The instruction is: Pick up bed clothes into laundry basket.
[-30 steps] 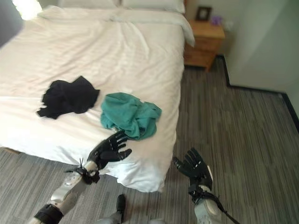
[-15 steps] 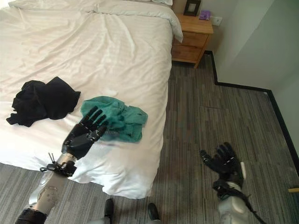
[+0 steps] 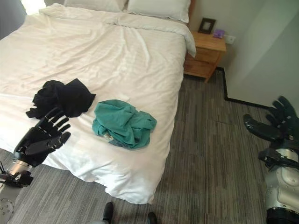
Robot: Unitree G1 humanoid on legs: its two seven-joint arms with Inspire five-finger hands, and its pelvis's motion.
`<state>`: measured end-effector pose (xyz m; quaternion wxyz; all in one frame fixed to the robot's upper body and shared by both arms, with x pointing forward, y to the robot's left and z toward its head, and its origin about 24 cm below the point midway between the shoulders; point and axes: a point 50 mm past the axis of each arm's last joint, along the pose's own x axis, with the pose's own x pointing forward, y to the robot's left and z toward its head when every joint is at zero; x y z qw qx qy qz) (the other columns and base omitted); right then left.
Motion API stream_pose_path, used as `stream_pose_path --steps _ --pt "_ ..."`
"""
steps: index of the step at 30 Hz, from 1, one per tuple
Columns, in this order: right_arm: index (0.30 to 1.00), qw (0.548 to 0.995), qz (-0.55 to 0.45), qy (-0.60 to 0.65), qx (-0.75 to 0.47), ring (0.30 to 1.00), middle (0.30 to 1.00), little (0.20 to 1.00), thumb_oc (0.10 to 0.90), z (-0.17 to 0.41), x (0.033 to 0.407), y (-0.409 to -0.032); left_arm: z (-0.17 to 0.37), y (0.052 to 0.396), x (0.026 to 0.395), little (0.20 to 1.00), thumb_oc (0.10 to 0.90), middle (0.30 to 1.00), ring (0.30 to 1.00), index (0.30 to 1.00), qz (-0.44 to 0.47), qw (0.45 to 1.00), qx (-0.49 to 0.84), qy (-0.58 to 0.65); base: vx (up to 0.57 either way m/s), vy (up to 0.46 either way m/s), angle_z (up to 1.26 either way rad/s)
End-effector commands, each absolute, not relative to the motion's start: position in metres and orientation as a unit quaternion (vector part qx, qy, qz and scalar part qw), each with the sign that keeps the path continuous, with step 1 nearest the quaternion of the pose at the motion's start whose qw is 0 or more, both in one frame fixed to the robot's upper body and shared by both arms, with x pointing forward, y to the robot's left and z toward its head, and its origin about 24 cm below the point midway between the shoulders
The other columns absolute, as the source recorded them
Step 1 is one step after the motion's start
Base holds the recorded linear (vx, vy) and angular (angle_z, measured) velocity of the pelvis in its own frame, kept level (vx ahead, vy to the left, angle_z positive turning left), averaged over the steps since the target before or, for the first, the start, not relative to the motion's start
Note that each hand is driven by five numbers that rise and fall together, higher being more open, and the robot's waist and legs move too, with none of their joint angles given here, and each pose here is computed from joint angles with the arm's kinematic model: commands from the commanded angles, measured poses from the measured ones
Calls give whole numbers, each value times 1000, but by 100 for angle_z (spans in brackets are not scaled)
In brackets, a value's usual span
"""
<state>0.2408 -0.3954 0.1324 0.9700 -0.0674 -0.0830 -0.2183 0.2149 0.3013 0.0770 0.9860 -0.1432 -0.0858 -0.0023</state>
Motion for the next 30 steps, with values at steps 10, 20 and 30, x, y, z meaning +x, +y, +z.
stream_pose_path --steps 10,20,30 --pt "900 920 -74 -221 -314 900 900 900 800 301 319 -329 110 291 237 900 800 900 900 900 80 969 -119 -203 -22 -4 19" --pt "900 870 -4 -251 -425 900 900 900 800 336 350 -259 89 282 240 900 800 900 900 900 74 975 -142 -156 5 24 14" --pt "900 747 180 -158 -621 900 900 900 800 287 353 -205 76 286 236 900 800 900 900 900 86 977 -148 -129 14 15 2"
